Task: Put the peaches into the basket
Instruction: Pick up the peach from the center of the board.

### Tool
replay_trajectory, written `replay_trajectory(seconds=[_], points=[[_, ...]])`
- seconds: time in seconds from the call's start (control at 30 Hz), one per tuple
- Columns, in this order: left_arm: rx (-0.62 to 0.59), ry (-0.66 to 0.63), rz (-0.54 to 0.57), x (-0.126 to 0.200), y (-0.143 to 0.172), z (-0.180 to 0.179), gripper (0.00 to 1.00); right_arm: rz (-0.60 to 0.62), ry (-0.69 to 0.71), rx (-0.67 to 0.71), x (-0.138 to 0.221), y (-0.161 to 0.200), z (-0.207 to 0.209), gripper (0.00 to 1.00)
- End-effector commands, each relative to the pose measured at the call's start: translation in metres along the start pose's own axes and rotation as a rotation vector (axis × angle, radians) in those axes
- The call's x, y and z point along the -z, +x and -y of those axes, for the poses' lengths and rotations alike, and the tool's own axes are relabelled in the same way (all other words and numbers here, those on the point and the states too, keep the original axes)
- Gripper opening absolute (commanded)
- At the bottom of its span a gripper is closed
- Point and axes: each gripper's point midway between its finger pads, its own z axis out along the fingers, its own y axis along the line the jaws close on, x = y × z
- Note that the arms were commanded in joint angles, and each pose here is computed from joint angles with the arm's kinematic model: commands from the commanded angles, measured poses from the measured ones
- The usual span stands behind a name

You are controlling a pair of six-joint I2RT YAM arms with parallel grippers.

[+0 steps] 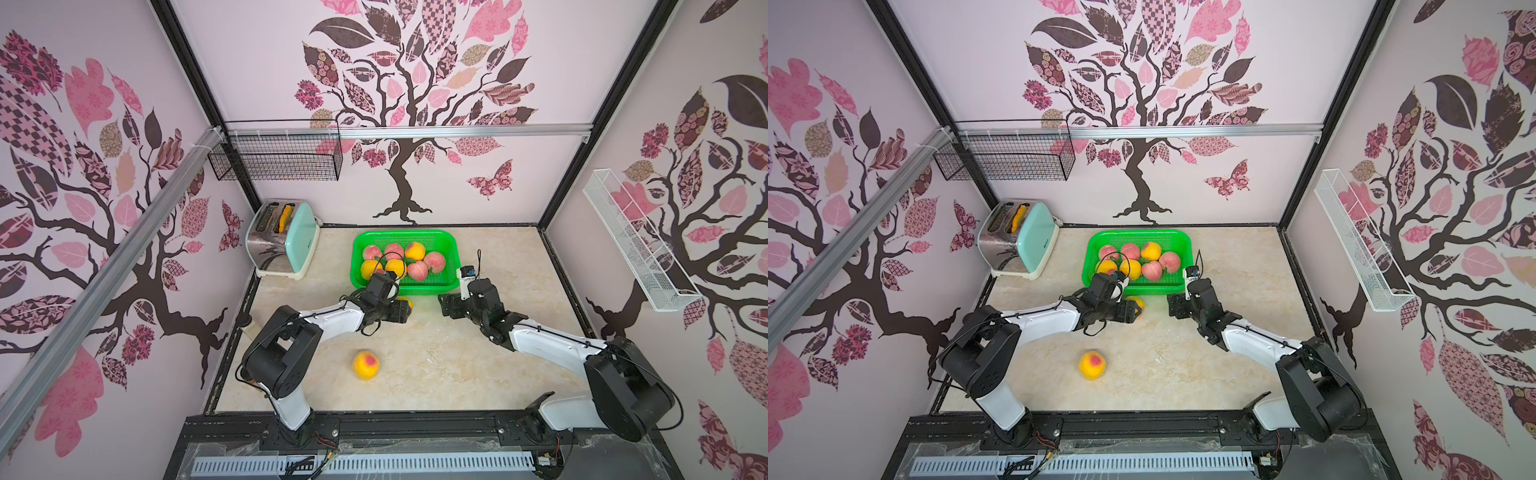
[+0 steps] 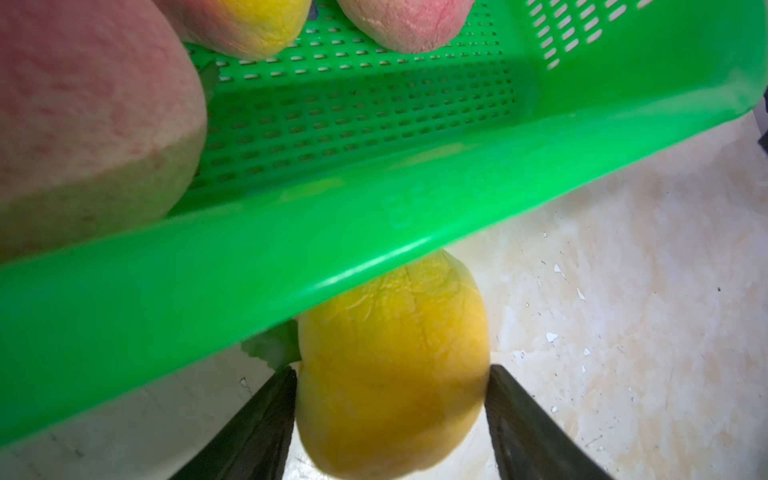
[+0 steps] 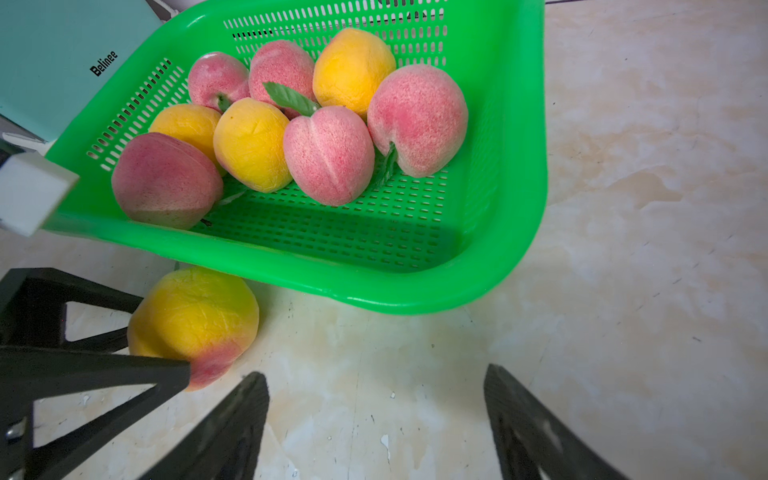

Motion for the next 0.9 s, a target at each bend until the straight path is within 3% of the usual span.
replay_trajectory(seconds=[0.0,0.5,0.87], points=[[-0.006,0.014,0.001,-0.002,0.003,0.002,0.72,0.023,-0.009,-0.007,0.000,-0.014,-0.004,0.84],[-0.008,0.019,0.013,0.009,-0.001,0.005,0.72,0.024,-0.007,-0.005,0.000,-0.014,-0.004,0.84],[-0.011,0.061,0.053,0.036,-0.021,0.024,0.72,0.023,-0.007,-0.006,0.001,-0.014,-0.004,0.84]])
